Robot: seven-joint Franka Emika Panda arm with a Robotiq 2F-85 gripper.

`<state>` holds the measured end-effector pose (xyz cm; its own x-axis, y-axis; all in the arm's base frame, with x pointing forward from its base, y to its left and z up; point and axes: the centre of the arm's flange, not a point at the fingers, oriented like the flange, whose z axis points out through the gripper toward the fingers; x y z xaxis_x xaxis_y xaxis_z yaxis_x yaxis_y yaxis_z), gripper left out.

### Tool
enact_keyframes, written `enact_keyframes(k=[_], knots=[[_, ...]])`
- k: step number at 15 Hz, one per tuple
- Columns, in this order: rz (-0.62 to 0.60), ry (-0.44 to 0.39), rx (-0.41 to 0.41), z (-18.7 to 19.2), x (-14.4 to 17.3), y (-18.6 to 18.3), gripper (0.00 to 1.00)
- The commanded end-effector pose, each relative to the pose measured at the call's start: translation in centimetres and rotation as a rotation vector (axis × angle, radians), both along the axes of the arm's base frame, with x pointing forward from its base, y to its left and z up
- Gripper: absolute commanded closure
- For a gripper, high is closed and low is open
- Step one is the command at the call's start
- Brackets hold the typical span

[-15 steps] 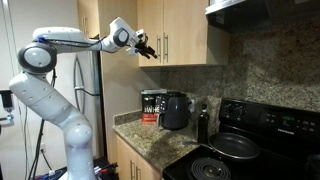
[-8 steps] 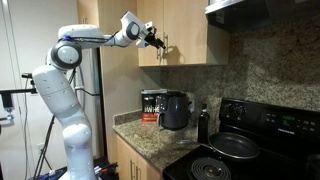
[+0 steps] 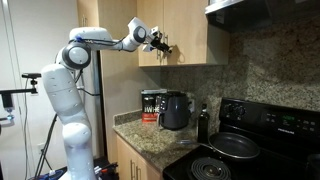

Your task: Open the right door of the cabinet above the air fryer

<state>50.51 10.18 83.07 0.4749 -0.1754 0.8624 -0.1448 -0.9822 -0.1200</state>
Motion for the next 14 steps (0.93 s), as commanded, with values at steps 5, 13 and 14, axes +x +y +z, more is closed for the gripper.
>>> enact_keyframes(k=[5, 13, 14], knots=[[-0.074, -0.053, -0.018, 1.1, 2.3, -0.1, 0.4], [-0.185, -0.09, -0.06, 0.4, 1.7, -0.7, 0.93], [-0.204, -0.095, -0.07, 0.2, 1.6, -1.1, 0.97]])
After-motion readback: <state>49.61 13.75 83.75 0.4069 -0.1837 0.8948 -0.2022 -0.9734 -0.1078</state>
